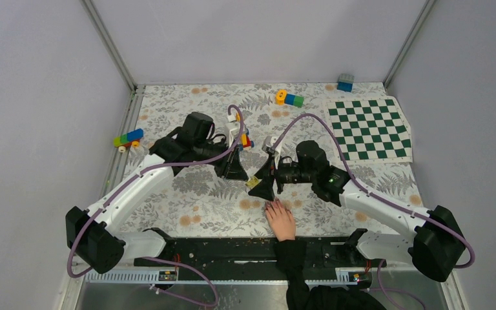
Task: Paint the nails
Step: Pick up the nail polish bottle from the center of the board.
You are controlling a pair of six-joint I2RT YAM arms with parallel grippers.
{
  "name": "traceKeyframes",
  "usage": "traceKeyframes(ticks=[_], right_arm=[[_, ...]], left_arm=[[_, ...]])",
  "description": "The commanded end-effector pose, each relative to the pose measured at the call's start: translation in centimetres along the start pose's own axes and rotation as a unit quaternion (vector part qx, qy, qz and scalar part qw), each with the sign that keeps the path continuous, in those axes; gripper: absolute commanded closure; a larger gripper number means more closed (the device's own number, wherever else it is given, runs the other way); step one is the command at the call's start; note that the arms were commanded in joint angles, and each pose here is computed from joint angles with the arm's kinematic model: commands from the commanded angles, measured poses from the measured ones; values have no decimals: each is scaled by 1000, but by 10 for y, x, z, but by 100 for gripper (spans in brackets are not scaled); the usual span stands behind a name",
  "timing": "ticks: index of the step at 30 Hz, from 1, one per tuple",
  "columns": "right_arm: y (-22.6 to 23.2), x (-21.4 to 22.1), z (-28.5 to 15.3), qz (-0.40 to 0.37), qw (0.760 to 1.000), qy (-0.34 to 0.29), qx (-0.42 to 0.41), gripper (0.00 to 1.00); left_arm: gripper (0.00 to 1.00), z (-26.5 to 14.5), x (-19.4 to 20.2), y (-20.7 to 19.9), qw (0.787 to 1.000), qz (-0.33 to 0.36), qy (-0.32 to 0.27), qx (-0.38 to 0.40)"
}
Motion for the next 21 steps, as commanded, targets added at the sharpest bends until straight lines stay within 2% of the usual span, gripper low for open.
traceKeyframes(ticks=[1, 11, 15, 17, 21], right_arm=[[5, -18, 6, -30, 999, -31, -10, 29], [4, -15, 14, -17, 1000, -20, -17, 57], [3, -11, 15, -13, 1000, -13, -15, 64], [2, -10, 16, -13, 1000, -13, -10, 72], [-1, -10, 17, -9, 1000, -16, 6, 95]], left_arm=[[100, 0, -11, -7, 999, 15, -16, 28], [100, 0, -10, -6, 1000, 11, -13, 27], [100, 1, -11, -4, 1000, 6, -12, 23], [100, 1, -11, -3, 1000, 1, -11, 23], [100, 4, -11, 0, 1000, -10, -12, 20]])
Point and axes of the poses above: each gripper's point midway between its finger pads, its own z axis out along the fingers, its own y axis along the line the jaws close on, x = y × z, the point moved 5 cm from there along -z, back along the fingers, and after that the axes turned 3 degrees about -z, right-handed, at the moved point
